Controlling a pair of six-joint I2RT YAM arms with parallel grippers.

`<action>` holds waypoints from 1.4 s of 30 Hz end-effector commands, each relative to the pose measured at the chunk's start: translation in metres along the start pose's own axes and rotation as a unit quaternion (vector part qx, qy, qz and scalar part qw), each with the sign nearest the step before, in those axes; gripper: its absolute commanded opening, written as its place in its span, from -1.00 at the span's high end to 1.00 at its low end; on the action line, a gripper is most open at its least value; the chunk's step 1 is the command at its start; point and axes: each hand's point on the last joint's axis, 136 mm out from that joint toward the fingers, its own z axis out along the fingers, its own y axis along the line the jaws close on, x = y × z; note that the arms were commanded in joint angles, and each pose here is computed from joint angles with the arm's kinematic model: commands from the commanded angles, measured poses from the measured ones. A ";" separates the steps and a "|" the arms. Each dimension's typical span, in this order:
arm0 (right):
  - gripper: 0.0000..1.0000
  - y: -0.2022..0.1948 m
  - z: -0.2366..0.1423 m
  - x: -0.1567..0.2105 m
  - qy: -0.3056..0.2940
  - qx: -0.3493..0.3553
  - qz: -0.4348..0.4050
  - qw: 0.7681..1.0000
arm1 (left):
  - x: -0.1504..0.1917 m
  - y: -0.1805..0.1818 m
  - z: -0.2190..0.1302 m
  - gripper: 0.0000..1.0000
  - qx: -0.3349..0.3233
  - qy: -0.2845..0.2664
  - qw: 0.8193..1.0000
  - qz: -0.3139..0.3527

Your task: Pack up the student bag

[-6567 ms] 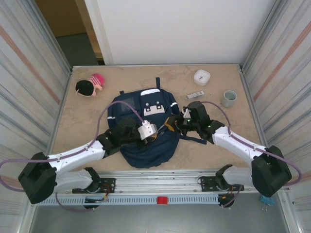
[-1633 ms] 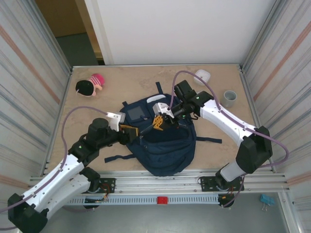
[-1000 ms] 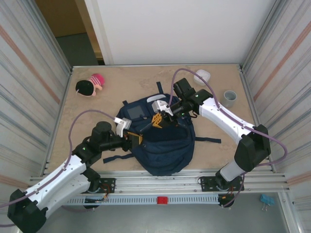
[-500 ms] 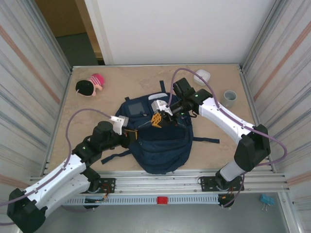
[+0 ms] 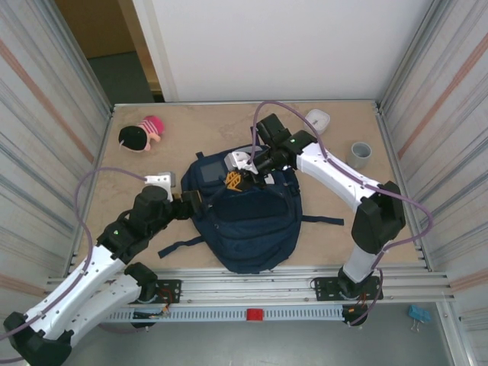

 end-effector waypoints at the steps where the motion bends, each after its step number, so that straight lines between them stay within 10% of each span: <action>1: 1.00 -0.005 -0.002 -0.024 -0.034 -0.005 -0.053 0.998 | -0.015 0.015 -0.009 -0.40 -0.045 -0.027 0.999 -0.007; 6: 0.26 0.008 -0.005 -0.026 -0.010 0.001 0.012 1.000 | -0.029 0.001 -0.010 -0.41 -0.018 -0.047 0.999 -0.006; 13: -0.11 0.016 -0.028 -0.009 -0.014 0.091 0.244 0.965 | -0.022 -0.019 0.012 -0.46 0.020 -0.014 1.000 -0.014; 19: -0.12 -0.005 -0.077 0.070 -0.058 0.232 0.558 0.795 | 0.015 -0.022 0.053 -0.49 0.026 0.059 0.997 -0.033; 27: -0.07 0.009 -0.097 0.189 -0.046 0.345 0.725 0.594 | 0.068 0.009 0.095 -0.48 -0.012 0.125 0.989 -0.078; 42: -0.03 -0.076 -0.057 0.229 -0.073 0.324 0.736 0.590 | 0.056 0.063 0.124 -0.46 -0.058 0.119 0.987 -0.094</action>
